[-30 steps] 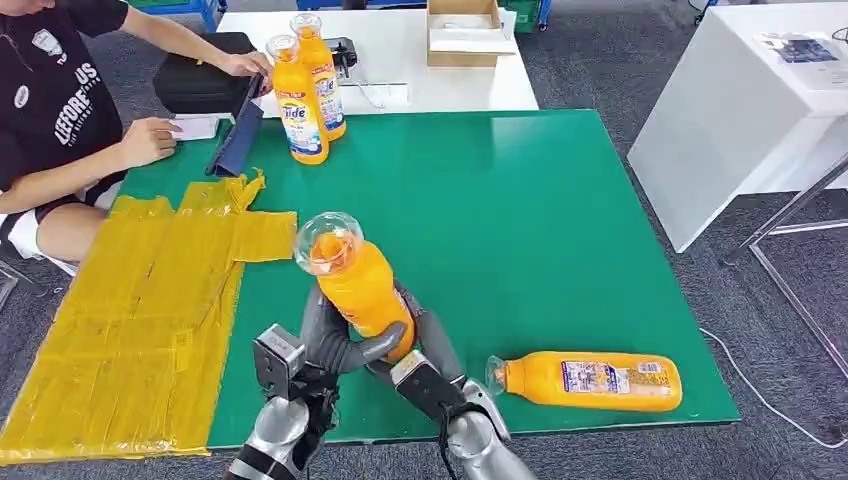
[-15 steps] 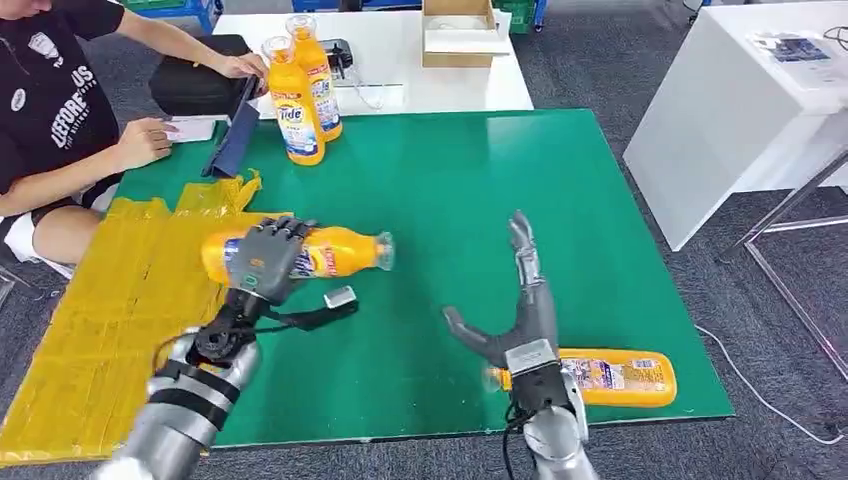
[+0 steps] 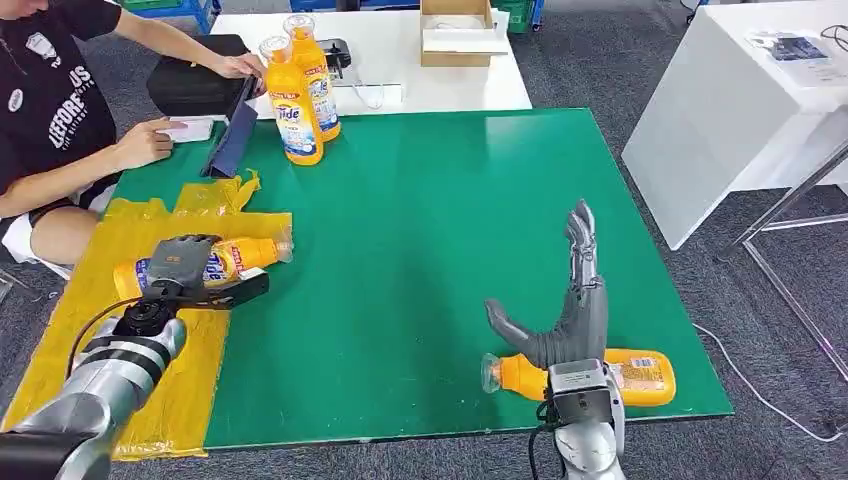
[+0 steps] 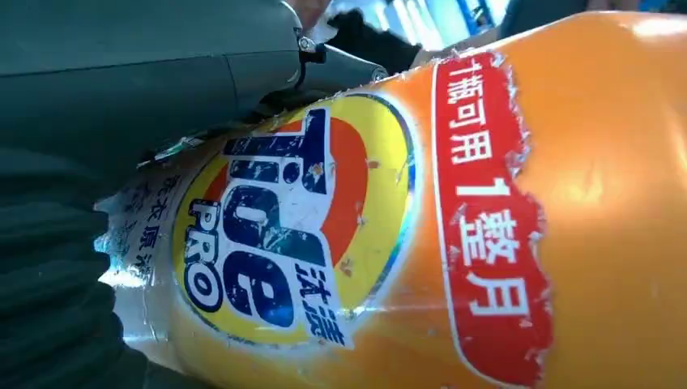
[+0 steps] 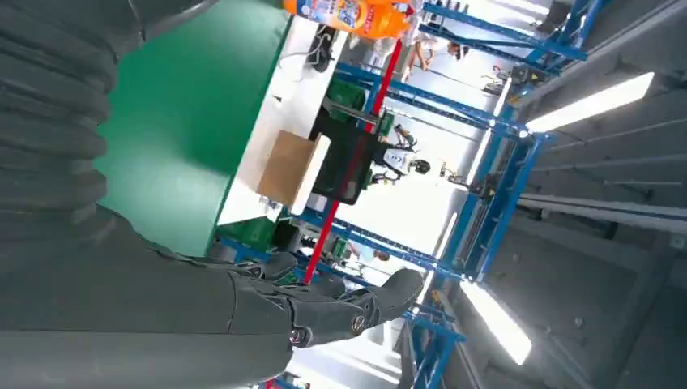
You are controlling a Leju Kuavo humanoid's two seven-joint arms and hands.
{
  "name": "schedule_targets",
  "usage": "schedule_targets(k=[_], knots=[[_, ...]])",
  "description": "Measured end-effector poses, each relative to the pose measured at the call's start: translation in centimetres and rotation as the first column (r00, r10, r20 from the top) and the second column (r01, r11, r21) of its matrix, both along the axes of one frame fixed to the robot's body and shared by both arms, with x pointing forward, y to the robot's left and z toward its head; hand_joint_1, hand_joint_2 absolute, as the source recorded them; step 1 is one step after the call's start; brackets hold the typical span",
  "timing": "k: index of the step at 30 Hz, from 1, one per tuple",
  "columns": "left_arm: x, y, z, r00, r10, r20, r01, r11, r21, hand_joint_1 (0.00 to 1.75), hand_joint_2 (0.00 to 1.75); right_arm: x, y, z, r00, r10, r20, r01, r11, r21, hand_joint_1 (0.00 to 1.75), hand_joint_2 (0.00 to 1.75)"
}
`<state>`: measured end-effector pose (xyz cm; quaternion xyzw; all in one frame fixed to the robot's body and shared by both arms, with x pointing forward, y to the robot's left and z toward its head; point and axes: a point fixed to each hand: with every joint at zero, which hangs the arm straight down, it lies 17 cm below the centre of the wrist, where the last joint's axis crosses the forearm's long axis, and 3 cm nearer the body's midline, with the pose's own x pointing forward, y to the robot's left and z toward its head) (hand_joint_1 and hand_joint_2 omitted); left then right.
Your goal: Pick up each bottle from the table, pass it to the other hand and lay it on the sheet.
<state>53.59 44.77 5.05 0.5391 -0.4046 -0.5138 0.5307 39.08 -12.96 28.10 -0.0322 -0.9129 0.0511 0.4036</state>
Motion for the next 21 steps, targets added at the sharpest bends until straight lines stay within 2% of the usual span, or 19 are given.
schedule_targets(k=[1,2,4,5,10,17,18,21], knots=[[-0.1,0.3,-0.2,1.0,0.01,-0.004,-0.01,1.0,-0.021,1.75,1.75,0.0,0.0,-0.1,1.0,-0.001,0.0,0.001,1.0,-0.006,0.0,1.75],[-0.2,0.5,-0.5,1.0,0.017,-0.008,-0.018,0.999,-0.043,0.73,1.75,0.0,0.0,-0.1,1.0,-0.004,0.001,0.004,1.0,-0.011,0.0,1.75],[-0.5,0.6,-1.1,1.0,0.017,-0.022,-0.019,0.996,-0.088,0.73,1.75,0.0,-0.1,-0.1,1.0,-0.007,0.001,0.007,1.0,-0.015,0.0,1.75],[-0.6,0.6,-1.3,1.0,0.009,-0.027,-0.012,0.994,-0.111,0.0,1.75,0.0,-0.1,-0.2,1.0,-0.008,0.0,0.008,1.0,-0.017,0.0,1.75],[-1.0,0.0,-2.0,0.999,-0.022,-0.025,0.015,0.974,-0.227,0.0,1.75,0.3,0.3,-1.0,1.0,0.003,-0.022,-0.004,0.999,-0.045,0.0,1.75],[-1.8,0.2,-2.4,1.0,-0.015,0.007,0.016,0.955,-0.296,0.0,1.75,1.3,1.6,-3.4,0.998,-0.015,-0.066,0.002,0.982,-0.191,0.0,1.75],[-1.9,0.3,-2.2,0.999,-0.015,0.031,0.023,0.956,-0.294,0.0,1.75,1.3,1.7,-3.7,0.997,-0.02,-0.07,0.004,0.978,-0.211,0.0,1.75],[-2.7,-0.2,-0.3,0.98,-0.026,0.199,0.071,0.972,-0.224,0.0,1.75,1.6,2.3,-5.2,0.994,-0.033,-0.1,0.003,0.957,-0.291,0.0,1.75]])
